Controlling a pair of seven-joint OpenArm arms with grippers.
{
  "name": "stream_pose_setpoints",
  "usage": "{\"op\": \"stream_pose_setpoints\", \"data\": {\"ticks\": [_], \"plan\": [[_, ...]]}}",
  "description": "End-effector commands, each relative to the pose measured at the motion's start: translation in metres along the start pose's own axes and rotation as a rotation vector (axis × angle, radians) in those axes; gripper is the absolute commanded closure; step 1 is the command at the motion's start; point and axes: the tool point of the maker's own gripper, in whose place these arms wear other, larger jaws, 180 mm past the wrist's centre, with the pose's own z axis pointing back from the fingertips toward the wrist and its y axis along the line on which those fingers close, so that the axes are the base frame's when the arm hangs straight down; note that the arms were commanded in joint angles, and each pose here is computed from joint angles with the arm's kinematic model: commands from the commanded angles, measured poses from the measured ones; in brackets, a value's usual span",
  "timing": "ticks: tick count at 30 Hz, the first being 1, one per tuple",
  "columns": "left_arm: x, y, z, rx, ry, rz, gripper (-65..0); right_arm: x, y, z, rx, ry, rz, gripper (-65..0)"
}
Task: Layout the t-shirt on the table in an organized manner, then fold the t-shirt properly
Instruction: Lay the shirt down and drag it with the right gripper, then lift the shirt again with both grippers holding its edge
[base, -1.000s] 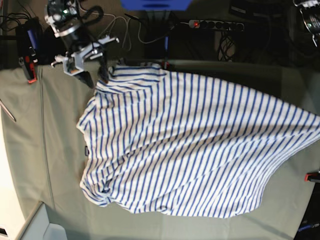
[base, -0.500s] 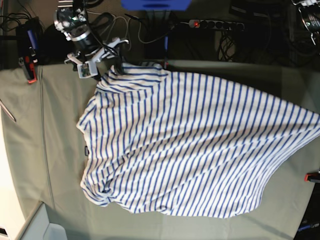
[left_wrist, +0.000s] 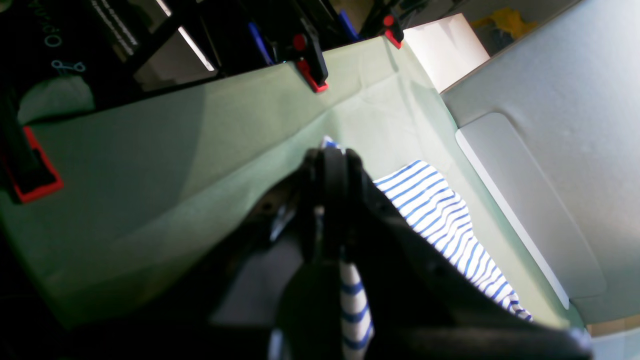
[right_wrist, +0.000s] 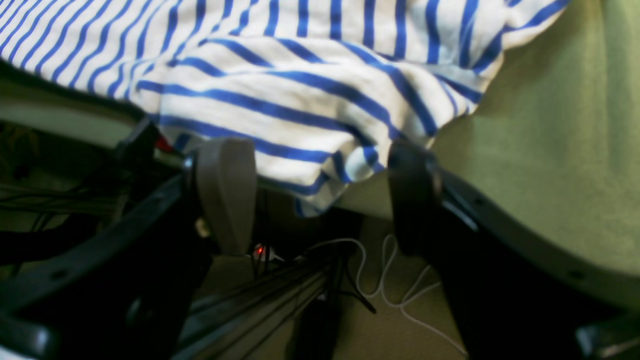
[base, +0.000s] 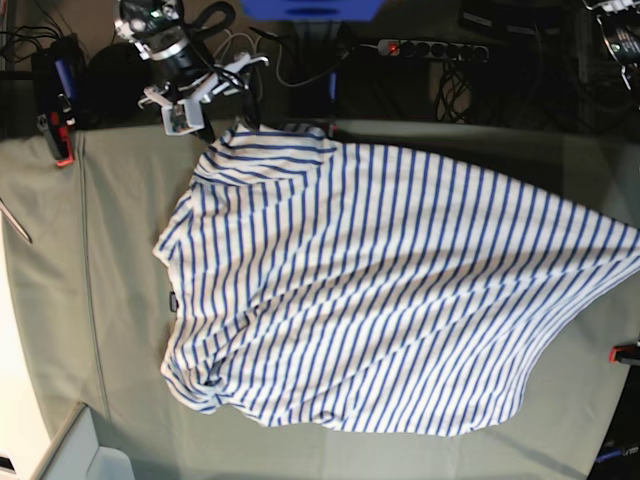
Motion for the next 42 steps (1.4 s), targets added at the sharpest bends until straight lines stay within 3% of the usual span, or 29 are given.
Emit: {"op": "stream_pose_setpoints", "data": {"ticks": [1,10,12,16,20,23,27,30,32,38,42], "plan": [[0.017,-0.006,-0.001,-0.022,-0.049,-0.016,-0.2,0.003,0.006,0.001,0.027,-0.021,-0.014,-41.9],[0.017,-0.006,-0.001,-0.022,-0.049,-0.016,-0.2,-0.004,0.005,-0.009,0.032,-0.01,-0.032,-41.5],[0.017,-0.006,0.0,-0.021,-0.047,-0.017,-0.2,-0.002,0.007,-0.012,0.033,-0.016,-0.04,-38.1],[0.016,-0.006,0.0,-0.02,-0.046,-0.016,-0.2,0.0,0.008,-0.015,0.037,-0.018,-0.041,-23.9],[0.016,-0.004,0.0,-0.018,-0.043,-0.018,-0.2,-0.002,0.01,-0.014,0.04,-0.015,-0.043,0.0],[0.015,-0.002,0.002,-0.013,-0.039,-0.021,-0.2,0.0,0.004,-0.004,0.018,-0.024,-0.039,0.0],[0.009,0.0,0.004,-0.005,-0.032,-0.008,-0.2,0.028,-0.02,0.027,-0.057,-0.169,-0.125,0.0],[0.006,0.002,0.005,-0.001,-0.028,-0.002,-0.2,0.051,-0.035,0.053,-0.108,-0.254,-0.124,0.0],[-0.01,0.004,0.009,0.007,0.03,0.006,-0.2,0.062,-0.043,0.066,-0.126,-0.283,-0.102,0.0],[-0.04,0.013,0.017,0.031,0.167,0.022,-0.2,0.067,-0.027,0.083,-0.06,-0.282,-0.07,0.0],[-0.048,0.034,0.034,0.078,0.206,-0.007,-0.2,0.055,-0.023,0.088,-0.053,-0.247,-0.081,0.0]]}}
